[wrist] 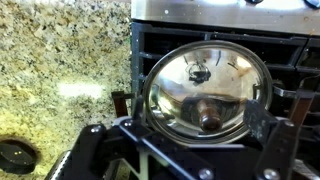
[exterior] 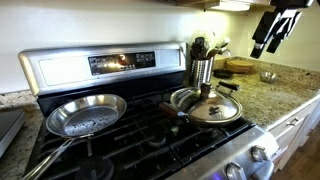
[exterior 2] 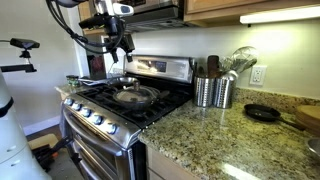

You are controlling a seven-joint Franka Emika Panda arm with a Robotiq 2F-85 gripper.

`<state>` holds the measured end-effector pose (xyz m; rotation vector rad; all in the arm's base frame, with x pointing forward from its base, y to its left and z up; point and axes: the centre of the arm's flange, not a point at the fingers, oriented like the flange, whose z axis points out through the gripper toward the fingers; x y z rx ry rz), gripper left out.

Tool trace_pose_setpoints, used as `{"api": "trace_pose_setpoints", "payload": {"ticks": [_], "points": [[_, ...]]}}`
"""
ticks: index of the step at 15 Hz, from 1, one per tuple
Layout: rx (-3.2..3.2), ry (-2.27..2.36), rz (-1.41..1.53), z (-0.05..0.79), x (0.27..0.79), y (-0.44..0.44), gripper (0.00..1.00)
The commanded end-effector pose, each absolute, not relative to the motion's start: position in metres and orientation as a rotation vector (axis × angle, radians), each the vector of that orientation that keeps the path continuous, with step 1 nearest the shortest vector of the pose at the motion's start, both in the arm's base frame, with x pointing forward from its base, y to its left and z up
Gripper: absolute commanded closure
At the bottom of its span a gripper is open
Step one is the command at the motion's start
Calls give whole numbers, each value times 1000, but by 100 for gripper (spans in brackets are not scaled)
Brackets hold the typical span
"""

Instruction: Remove the lid from the pan.

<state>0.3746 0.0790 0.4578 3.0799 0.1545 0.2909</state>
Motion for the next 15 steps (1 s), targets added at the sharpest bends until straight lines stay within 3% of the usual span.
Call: {"api": "trace_pose_setpoints", "payload": {"ticks": [1,15], "points": [[3031,155,333,429,387,77,0],[3039,291,491,357,434,96,0]]}}
